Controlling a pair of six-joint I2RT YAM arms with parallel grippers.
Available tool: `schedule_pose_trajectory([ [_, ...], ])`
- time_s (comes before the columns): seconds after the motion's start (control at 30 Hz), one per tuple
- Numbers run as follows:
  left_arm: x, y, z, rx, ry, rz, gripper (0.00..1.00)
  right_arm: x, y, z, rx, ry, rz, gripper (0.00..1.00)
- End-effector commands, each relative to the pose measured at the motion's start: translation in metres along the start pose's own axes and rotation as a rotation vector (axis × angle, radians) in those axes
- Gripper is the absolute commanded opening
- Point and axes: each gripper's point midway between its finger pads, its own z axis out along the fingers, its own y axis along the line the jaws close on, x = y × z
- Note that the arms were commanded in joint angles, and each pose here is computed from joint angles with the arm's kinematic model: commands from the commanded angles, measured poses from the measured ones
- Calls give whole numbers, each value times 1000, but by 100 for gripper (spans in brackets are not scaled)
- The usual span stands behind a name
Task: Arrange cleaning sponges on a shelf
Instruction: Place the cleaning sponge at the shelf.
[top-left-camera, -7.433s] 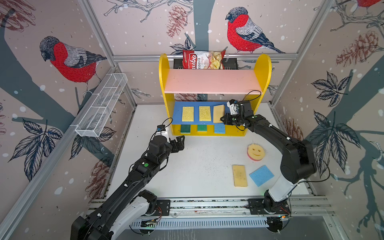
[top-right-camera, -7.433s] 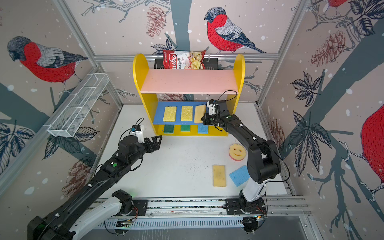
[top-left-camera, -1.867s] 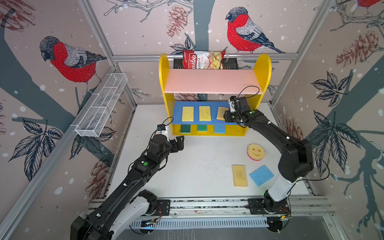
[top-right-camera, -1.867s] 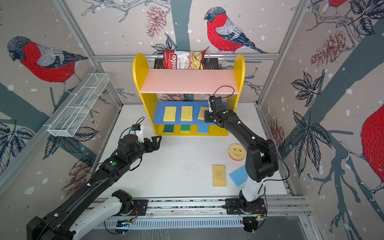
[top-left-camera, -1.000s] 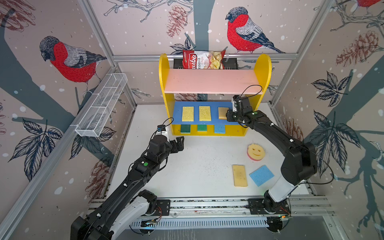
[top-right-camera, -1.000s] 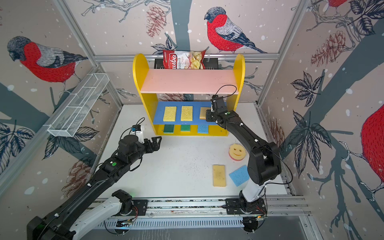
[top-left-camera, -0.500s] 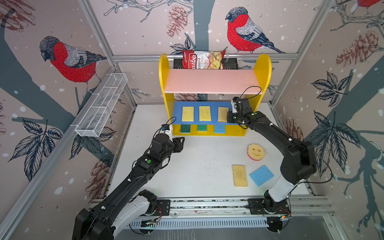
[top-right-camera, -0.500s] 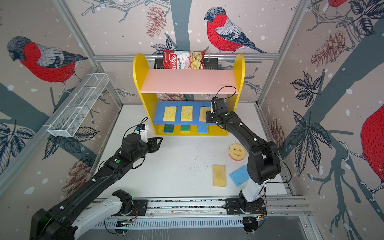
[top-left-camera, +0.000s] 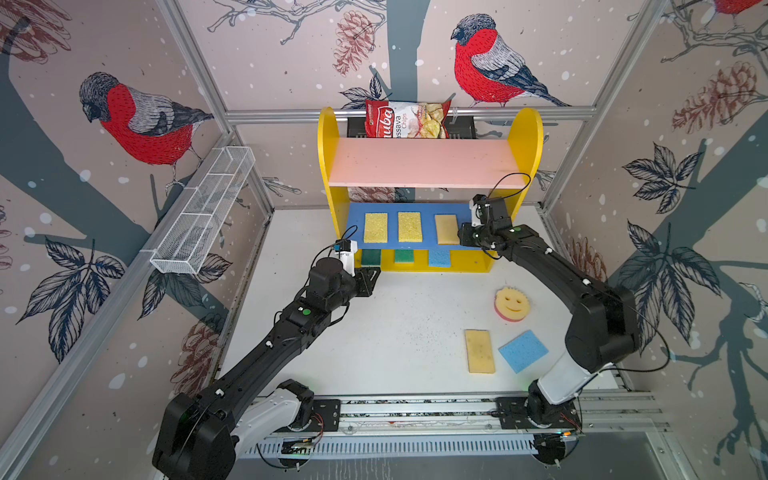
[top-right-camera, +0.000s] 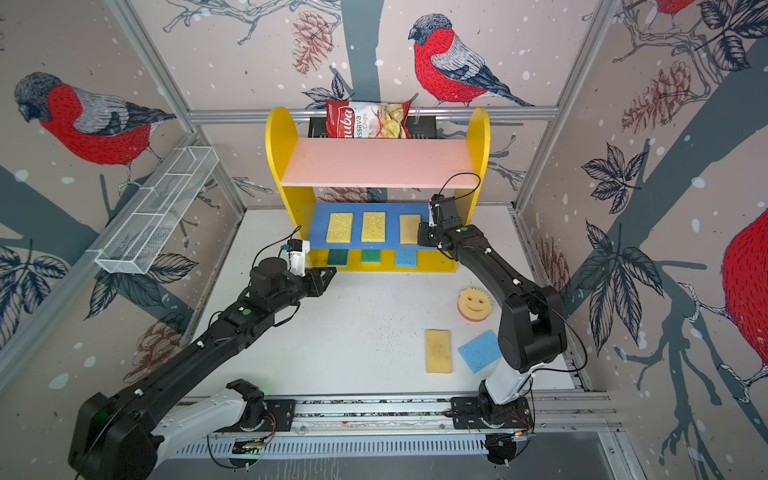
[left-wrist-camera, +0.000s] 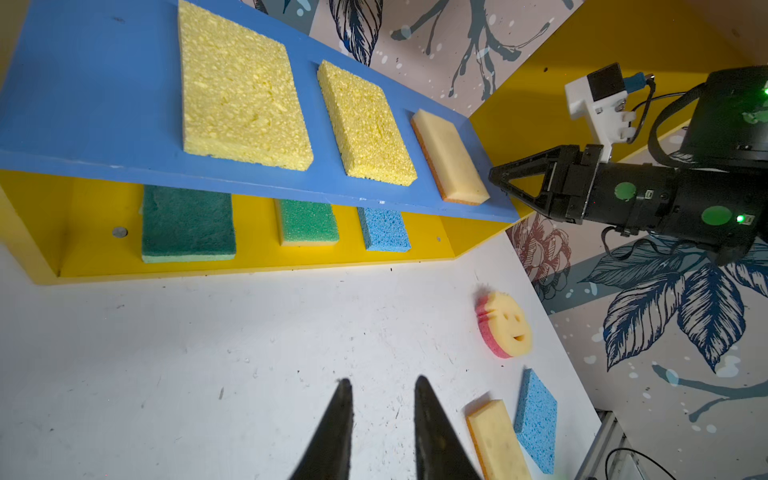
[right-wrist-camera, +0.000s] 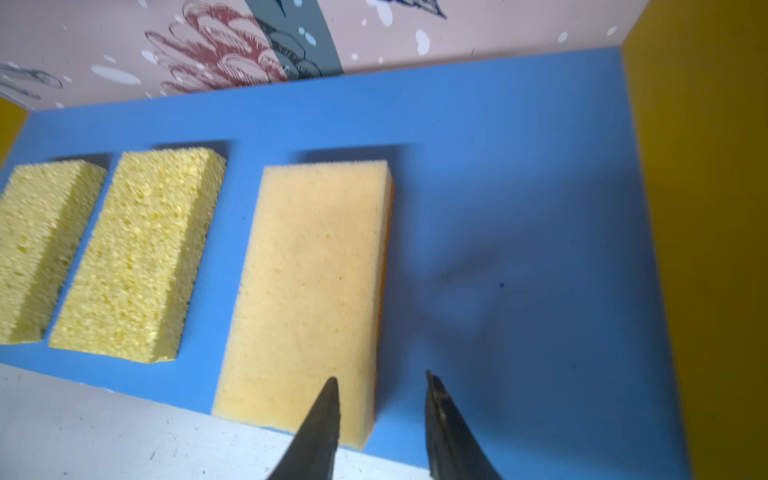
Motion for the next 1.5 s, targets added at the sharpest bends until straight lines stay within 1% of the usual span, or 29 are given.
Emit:
schedule_pose_trajectory([
  [0.0, -12, -10, -5, 32, -44, 22, 27, -13, 10, -11, -43, -44, 3, 40],
  [0.07, -11, -8, -7, 24, -50, 25, 27, -15, 14, -16, -58, -49, 6, 42],
  [0.2, -6, 0, -14, -6, -57, 35, 27, -15, 27, -27, -75, -56, -9, 42],
  [0.3, -2, 5, -18, -33, -55, 44, 27, -10, 37, -33, -92, -59, -20, 30],
  [0.37, 0, 9, -21, -50, -56, 47, 27, -6, 39, -34, -100, -59, -14, 21],
  [0.4, 1, 11, -22, -58, -55, 47, 27, -4, 41, -35, -106, -57, -11, 18],
  [0.67, 3, 17, -29, -86, -69, 51, 27, 11, 43, -24, -130, -16, 11, 2],
  [1.0, 2, 20, -28, -110, -69, 59, 27, 38, 45, -2, -143, 47, 24, 1],
  [1.13, 3, 22, -27, -118, -64, 60, 27, 39, 40, 3, -131, 49, 29, 1],
  [1.47, 4, 23, -25, -119, -59, 59, 27, 35, 40, 13, -150, 57, 31, 1],
])
